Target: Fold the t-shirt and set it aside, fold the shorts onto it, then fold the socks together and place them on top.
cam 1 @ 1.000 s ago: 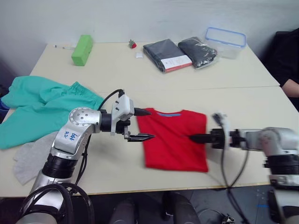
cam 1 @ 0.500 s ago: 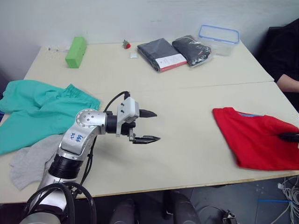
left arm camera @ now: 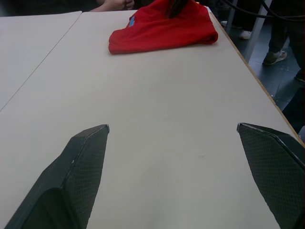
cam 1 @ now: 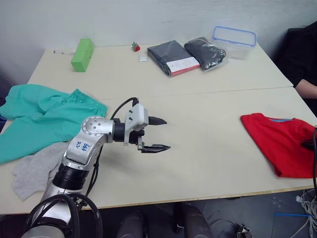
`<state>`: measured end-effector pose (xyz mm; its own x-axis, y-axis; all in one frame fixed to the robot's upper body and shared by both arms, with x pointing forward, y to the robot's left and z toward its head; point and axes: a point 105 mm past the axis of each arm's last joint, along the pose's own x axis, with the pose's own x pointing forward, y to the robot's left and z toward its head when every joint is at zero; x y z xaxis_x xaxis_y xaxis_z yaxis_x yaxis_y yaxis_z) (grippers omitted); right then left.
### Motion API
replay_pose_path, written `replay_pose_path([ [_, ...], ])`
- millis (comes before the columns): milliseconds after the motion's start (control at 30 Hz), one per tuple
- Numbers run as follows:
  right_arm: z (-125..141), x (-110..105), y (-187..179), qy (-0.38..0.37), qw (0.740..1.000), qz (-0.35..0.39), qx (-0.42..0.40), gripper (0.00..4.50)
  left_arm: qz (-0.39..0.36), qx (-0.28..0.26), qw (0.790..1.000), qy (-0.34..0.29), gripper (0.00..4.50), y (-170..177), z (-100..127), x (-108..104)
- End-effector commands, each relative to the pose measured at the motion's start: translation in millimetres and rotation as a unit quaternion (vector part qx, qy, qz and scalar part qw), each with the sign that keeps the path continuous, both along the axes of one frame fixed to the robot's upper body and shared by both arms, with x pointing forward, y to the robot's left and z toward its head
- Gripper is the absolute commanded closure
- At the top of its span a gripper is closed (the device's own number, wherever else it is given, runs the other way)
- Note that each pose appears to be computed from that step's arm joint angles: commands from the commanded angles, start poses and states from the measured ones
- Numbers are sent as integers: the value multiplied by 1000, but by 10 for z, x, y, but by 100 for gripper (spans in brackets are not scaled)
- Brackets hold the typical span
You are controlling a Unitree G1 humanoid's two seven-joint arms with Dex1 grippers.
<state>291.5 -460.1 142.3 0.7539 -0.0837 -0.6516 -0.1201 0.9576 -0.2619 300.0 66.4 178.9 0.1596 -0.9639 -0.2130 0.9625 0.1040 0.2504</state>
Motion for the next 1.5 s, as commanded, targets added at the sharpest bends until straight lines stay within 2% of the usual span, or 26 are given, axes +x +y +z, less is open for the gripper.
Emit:
replay_pose_path([
  [33, 205, -79, -109, -24, 1000, -14, -4, 93, -1, 0, 1000, -25, 0, 16, 90, -4],
  [100, 322, -134, -159, -34, 999, -21, 0, 22, 0, 0, 1000, -25, 0, 24, 94, -3],
  [133, 394, -177, -197, -40, 999, -27, -1, 1, 2, 0, 1000, -25, 0, 30, 97, 0],
  [333, 769, -415, -435, -78, 994, -70, -32, 1, 12, -4, 1000, -27, 0, 72, 123, 32],
  [467, 991, -356, -432, -158, 985, -73, -19, 1, 19, -9, 999, -28, 0, 88, 135, 47],
  [567, 1214, -45, 96, -225, 967, 70, 93, 1, 34, -14, 999, -27, 0, 123, 134, 64],
  [700, 1364, 201, 1077, -235, 914, 272, 189, 1, 72, -13, 997, -30, 0, 242, 130, 111],
  [767, 1347, 200, 1630, -228, 881, 352, 220, 1, 99, -10, 995, -32, 0, 335, 122, 138],
  [900, 1314, 67, 2502, -226, 809, 469, 274, 1, 163, 1, 986, -41, 0, 555, 106, 167],
  [967, 1230, -22, 2987, -214, 775, 529, 274, 1, 215, 13, 976, -47, 0, 737, 79, 162],
  [1033, 1073, -93, 3295, -205, 755, 572, 244, 1, 274, 34, 960, -51, 0, 954, 31, 142],
  [1100, 945, -158, 3485, -202, 740, 602, 223, 1, 343, 61, 936, -58, 0, 1210, -22, 142],
  [1167, 865, -208, 3621, -200, 725, 622, 218, 1, 419, 78, 902, -62, 0, 1499, -46, 193],
  [1267, 784, -238, 3727, -197, 716, 635, 215, 1, 472, 125, 870, -70, 0, 1787, -114, 282],
  [1500, 746, -204, 3799, -207, 723, 621, 220, 1, 482, 211, 848, -57, 0, 2002, -329, 630],
])
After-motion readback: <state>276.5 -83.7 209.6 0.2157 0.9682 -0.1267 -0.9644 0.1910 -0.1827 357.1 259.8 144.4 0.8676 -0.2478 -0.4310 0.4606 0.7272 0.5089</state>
